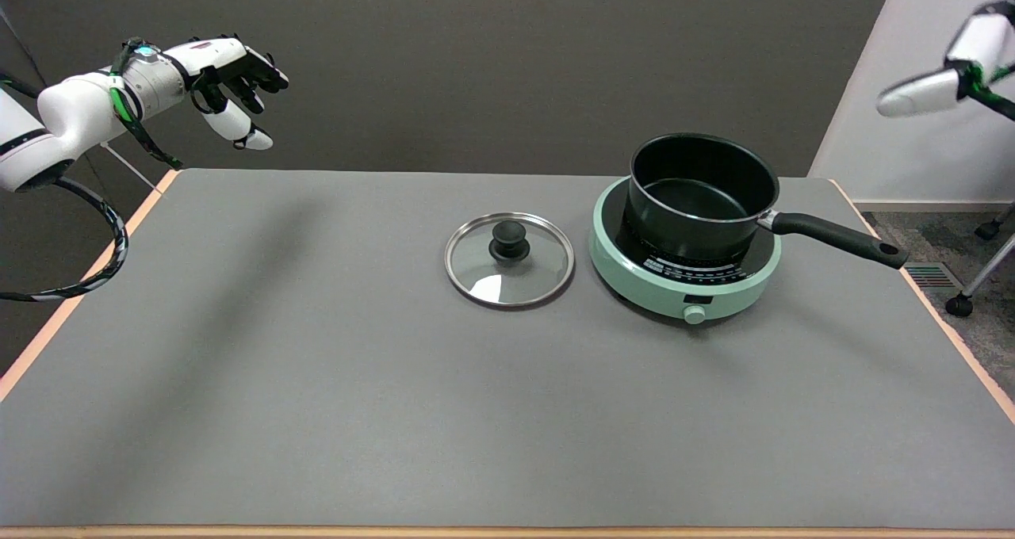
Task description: Pick up the pot.
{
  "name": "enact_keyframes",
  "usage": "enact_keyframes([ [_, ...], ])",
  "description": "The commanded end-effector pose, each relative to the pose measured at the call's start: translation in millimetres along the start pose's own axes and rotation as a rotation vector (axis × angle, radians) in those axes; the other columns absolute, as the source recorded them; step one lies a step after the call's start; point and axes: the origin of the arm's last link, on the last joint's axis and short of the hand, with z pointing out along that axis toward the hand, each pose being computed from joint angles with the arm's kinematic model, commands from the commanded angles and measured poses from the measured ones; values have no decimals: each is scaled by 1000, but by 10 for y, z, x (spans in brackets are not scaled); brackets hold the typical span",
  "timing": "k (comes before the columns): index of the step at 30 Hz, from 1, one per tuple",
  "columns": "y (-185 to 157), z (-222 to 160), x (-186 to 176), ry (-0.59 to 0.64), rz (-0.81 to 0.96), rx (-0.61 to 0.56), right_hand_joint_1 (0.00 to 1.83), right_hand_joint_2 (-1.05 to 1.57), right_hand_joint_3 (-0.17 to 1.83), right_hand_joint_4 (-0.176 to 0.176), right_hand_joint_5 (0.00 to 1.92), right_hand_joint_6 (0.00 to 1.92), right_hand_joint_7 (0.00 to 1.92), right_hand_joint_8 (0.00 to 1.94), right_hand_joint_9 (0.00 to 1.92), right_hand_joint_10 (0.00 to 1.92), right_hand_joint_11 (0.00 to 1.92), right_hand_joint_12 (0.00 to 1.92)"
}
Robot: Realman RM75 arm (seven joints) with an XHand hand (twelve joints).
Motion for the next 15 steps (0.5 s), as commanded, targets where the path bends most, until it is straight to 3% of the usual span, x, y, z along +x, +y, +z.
enact_keyframes([
  [1,249,-991,266,84,-549,-145,1435,-1004,1018,-176,0,0,0,0,0,0,0,0],
  [9,130,-1183,-206,25,-687,-114,1425,-1014,1008,-176,15,15,15,15,15,15,15,15],
  [15,27,-1154,-618,-25,-684,-74,1423,-1013,984,-176,19,19,19,19,19,19,19,19],
])
